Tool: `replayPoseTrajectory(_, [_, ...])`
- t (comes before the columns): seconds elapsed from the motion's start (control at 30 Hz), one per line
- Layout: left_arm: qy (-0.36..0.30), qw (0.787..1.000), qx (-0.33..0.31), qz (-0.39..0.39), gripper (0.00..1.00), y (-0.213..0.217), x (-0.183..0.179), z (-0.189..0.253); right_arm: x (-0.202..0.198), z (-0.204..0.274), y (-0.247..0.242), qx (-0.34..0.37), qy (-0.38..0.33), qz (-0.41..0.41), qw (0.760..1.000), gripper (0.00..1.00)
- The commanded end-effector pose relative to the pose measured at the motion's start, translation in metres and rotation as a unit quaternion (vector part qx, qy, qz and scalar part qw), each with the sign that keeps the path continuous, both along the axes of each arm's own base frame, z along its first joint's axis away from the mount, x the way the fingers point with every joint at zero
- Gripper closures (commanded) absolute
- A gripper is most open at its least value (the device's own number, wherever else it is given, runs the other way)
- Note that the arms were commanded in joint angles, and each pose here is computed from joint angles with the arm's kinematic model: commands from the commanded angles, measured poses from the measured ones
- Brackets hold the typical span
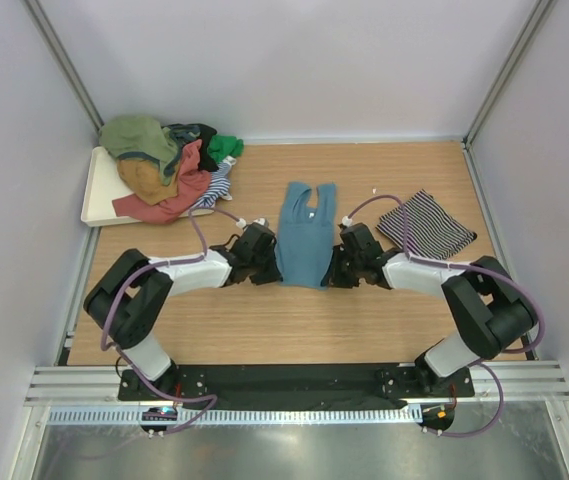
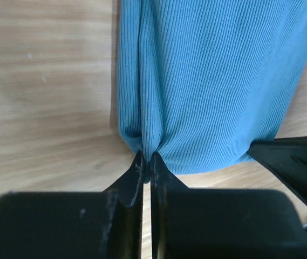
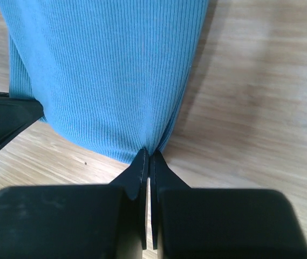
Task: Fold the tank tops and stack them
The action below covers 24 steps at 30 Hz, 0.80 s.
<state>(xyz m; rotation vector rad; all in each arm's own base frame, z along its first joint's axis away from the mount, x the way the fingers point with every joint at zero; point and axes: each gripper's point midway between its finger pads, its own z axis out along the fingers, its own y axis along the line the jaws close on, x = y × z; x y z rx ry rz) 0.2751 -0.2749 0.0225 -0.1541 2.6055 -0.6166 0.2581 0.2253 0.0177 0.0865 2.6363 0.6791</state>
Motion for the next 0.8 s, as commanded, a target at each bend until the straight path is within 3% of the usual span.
replayPoseTrajectory(0.0, [-0.013, 1.000, 0.000, -0.003, 1.00, 0.002, -0.016, 0.007, -0.020, -0.002, -0.013, -0.019, 0.011, 0.007, 1.000, 0.99])
replayPoseTrajectory(0.3, [-0.026, 0.999, -0.018, -0.019, 1.00, -0.002, -0.084, 0.021, -0.067, 0.028, -0.025, -0.009, 0.001, 0.032, 0.999, 0.97])
replayPoseTrajectory(0.43, [-0.031, 0.998, -0.038, -0.027, 1.00, -0.004, -0.109, 0.031, -0.089, 0.032, -0.028, -0.008, 0.006, 0.046, 0.999, 0.90])
replayPoseTrajectory(0.47, [-0.027, 0.998, -0.043, -0.023, 1.00, -0.003, -0.112, 0.032, -0.094, 0.033, -0.028, -0.010, 0.006, 0.051, 0.999, 0.86])
replayPoseTrajectory(0.5, [-0.027, 0.998, -0.046, -0.028, 1.00, -0.004, -0.117, 0.033, -0.096, 0.037, -0.027, -0.006, -0.001, 0.054, 0.999, 0.69])
replayPoseTrajectory(0.57, [-0.026, 0.998, -0.054, -0.029, 1.00, -0.004, -0.120, 0.036, -0.100, 0.042, -0.027, -0.009, -0.017, 0.069, 0.997, 0.56])
replayPoseTrajectory(0.6, [-0.020, 0.998, -0.058, -0.030, 1.00, -0.004, -0.123, 0.035, -0.099, 0.044, -0.029, -0.018, -0.031, 0.070, 0.997, 0.42])
replayPoseTrajectory(0.7, [-0.010, 0.997, -0.065, -0.032, 1.00, -0.004, -0.128, 0.035, -0.100, 0.055, -0.027, -0.010, -0.059, 0.089, 0.994, 0.33])
replayPoseTrajectory(0.77, [-0.004, 0.997, -0.066, -0.032, 1.00, -0.003, -0.130, 0.032, -0.104, 0.059, -0.017, 0.007, -0.069, 0.114, 0.991, 0.33])
